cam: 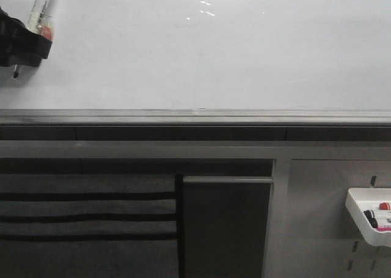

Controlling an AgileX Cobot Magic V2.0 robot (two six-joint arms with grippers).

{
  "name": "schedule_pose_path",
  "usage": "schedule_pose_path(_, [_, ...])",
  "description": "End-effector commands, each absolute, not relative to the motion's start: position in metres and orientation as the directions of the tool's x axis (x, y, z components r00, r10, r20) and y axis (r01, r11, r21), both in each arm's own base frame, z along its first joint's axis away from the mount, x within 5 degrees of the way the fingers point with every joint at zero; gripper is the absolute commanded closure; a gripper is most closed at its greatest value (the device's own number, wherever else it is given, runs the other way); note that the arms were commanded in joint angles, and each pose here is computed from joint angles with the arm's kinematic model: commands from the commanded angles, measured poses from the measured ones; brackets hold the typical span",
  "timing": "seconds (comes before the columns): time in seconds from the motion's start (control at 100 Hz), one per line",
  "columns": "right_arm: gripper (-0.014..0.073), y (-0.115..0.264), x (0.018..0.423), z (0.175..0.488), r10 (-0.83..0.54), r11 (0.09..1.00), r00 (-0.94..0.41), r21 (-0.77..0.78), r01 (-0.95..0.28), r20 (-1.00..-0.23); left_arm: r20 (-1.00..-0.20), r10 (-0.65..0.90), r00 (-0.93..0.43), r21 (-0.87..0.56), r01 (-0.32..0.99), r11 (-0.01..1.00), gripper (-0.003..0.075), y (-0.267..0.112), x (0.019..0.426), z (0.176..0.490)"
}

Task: Write number 3 on whiteboard

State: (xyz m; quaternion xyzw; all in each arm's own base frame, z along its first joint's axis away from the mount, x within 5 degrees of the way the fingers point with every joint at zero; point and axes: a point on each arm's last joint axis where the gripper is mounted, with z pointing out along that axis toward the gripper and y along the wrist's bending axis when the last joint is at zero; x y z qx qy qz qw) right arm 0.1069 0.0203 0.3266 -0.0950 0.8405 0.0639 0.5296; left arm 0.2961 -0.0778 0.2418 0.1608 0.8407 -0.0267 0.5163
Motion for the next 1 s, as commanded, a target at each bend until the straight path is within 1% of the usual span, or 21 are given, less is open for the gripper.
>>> schedule_pose_path(0.0, [0.0097,0.019,0.111,0.344,-0.076,0.978,-0.329,-0.006,-0.211,-0.941,-0.928,0.219,-0.303,0.133,0.28,0.951,0.066,-0.08,0.3,0.265])
schedule_pose_path(0.07, [0.0097,0.02,0.11,0.345,-0.07,0.977,-0.331,0.003,-0.215,-0.941,-0.924,0.223,-0.312,0.133,0.284,0.949,0.0693,-0.08,0.299,0.265])
schedule_pose_path(0.18, [0.0097,0.022,0.11,0.352,-0.07,0.971,-0.374,0.024,-0.24,-0.925,-0.91,0.247,-0.333,0.144,0.305,0.941,0.0737,-0.079,0.293,0.269])
schedule_pose_path(0.3, [0.0097,0.026,0.117,0.359,-0.088,0.962,-0.449,0.042,-0.271,-0.889,-0.861,0.313,-0.401,0.163,0.366,0.916,0.0738,-0.081,0.279,0.278])
schedule_pose_path(0.36, [0.0097,0.03,0.124,0.363,-0.108,0.948,-0.484,0.056,-0.313,-0.869,-0.836,0.344,-0.428,0.167,0.398,0.902,0.0738,-0.083,0.271,0.289])
schedule_pose_path(0.45, [0.0097,0.042,0.134,0.369,-0.175,0.902,-0.49,0.061,-0.428,-0.854,-0.78,0.436,-0.449,0.2,0.482,0.853,0.0738,-0.09,0.256,0.305])
schedule_pose_path(0.5, [0.0097,0.051,0.14,0.371,-0.228,0.862,-0.487,0.058,-0.503,-0.843,-0.739,0.504,-0.447,0.22,0.547,0.807,0.0738,-0.095,0.246,0.314])
schedule_pose_path(0.56, [0.0097,0.062,0.146,0.374,-0.295,0.809,-0.477,0.049,-0.586,-0.828,-0.692,0.564,-0.45,0.209,0.623,0.754,0.0738,-0.102,0.233,0.321])
schedule_pose_path(0.62, [0.0097,0.074,0.154,0.373,-0.371,0.752,-0.474,0.042,-0.658,-0.798,-0.657,0.636,-0.404,0.208,0.714,0.668,0.0738,-0.112,0.22,0.329])
schedule_pose_path(0.66, [0.0098,0.085,0.157,0.372,-0.444,0.687,-0.444,0.022,-0.726,-0.778,-0.637,0.666,-0.387,0.173,0.77,0.614,0.0738,-0.119,0.211,0.332])
schedule_pose_path(0.68, [0.0098,0.091,0.159,0.372,-0.474,0.658,-0.43,0.016,-0.753,-0.769,-0.621,0.692,-0.367,0.159,0.806,0.57,0.0738,-0.122,0.205,0.333])
schedule_pose_path(0.74, [0.0098,0.103,0.163,0.371,-0.521,0.599,-0.408,0.019,-0.8,-0.75,-0.618,0.717,-0.321,0.107,0.87,0.482,0.0738,-0.132,0.194,0.337])
schedule_pose_path(0.75, [0.0098,0.108,0.163,0.371,-0.54,0.572,-0.389,0.013,-0.82,-0.747,-0.618,0.718,-0.32,0.084,0.881,0.465,0.0738,-0.135,0.191,0.336])
schedule_pose_path(0.76, [0.0098,0.109,0.164,0.371,-0.541,0.572,-0.39,0.015,-0.82,-0.745,-0.618,0.724,-0.306,0.083,0.89,0.447,0.0738,-0.136,0.189,0.337])
schedule_pose_path(0.79, [0.0098,0.117,0.166,0.372,-0.572,0.526,-0.357,0.003,-0.85,-0.739,-0.616,0.735,-0.283,0.051,0.917,0.396,0.0738,-0.141,0.182,0.337])
schedule_pose_path(0.87, [0.0098,0.136,0.167,0.374,-0.618,0.436,-0.285,-0.017,-0.9,-0.733,-0.637,0.74,-0.215,-0.018,0.964,0.264,0.0738,-0.154,0.166,0.339])
schedule_pose_path(0.92, [0.0098,0.146,0.168,0.377,-0.634,0.392,-0.246,-0.031,-0.919,-0.734,-0.646,0.746,-0.163,-0.026,0.981,0.191,0.0738,-0.161,0.159,0.34])
schedule_pose_path(0.99, [0.0098,0.156,0.169,0.38,-0.642,0.35,-0.215,-0.032,-0.936,-0.736,-0.656,0.747,-0.108,-0.014,0.991,0.131,0.0738,-0.167,0.152,0.34])
